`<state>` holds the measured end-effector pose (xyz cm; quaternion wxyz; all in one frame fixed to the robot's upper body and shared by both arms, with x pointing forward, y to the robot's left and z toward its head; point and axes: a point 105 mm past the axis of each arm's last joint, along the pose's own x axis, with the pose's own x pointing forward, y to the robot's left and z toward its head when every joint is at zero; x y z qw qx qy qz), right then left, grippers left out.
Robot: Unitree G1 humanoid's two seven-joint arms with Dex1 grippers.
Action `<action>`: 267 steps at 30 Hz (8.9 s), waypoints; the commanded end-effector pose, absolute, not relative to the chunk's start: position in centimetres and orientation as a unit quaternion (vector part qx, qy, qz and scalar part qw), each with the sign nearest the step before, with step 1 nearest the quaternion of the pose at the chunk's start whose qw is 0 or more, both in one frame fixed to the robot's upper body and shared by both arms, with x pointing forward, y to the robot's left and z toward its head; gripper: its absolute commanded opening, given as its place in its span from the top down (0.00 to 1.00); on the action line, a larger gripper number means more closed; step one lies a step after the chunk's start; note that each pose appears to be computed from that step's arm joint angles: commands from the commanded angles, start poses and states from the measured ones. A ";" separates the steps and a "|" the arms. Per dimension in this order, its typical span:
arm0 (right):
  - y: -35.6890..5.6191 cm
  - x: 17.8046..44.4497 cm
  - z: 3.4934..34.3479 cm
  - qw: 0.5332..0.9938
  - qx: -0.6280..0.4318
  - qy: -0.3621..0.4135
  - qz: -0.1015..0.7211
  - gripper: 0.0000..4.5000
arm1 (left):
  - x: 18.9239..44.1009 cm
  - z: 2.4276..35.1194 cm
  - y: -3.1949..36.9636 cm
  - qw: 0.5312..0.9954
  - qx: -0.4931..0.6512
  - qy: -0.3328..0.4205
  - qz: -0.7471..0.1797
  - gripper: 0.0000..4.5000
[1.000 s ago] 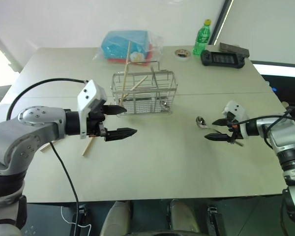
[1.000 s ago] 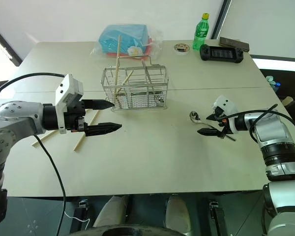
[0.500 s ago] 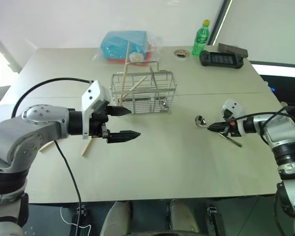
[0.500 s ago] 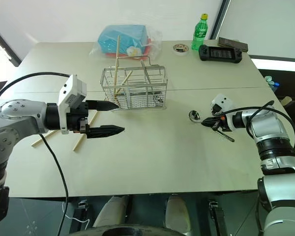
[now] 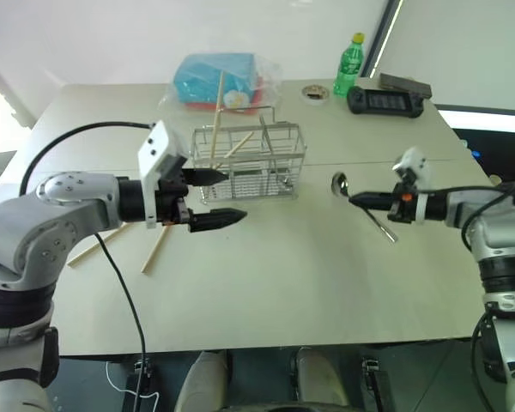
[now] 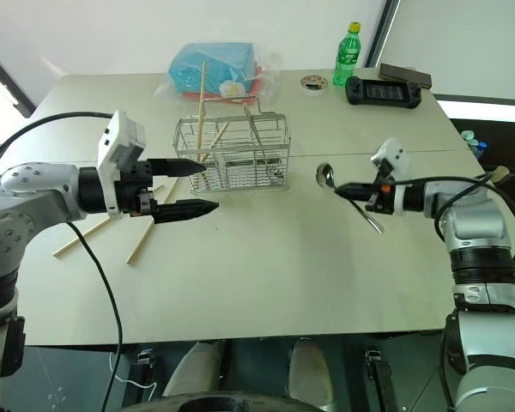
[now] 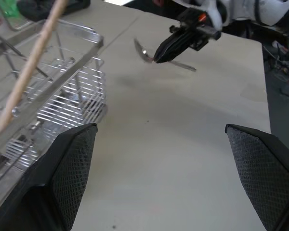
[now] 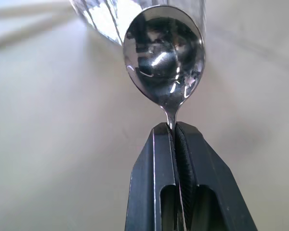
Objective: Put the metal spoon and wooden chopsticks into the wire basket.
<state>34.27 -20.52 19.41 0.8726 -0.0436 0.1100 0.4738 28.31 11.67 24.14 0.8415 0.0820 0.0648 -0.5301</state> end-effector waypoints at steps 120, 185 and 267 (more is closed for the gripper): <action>-15.4 21.5 18.8 0.843 -0.020 0.136 0.520 0.06 | 44.7 29.9 29.0 0.990 -0.005 -0.104 -0.094 0.99; -14.3 22.7 19.0 0.859 0.019 0.107 0.500 0.06 | 38.8 15.7 20.0 0.914 0.119 0.318 -0.219 0.00; -15.5 24.2 21.5 0.890 0.057 0.046 0.449 0.06 | 41.3 32.1 10.8 0.937 -0.119 -0.207 -0.254 0.01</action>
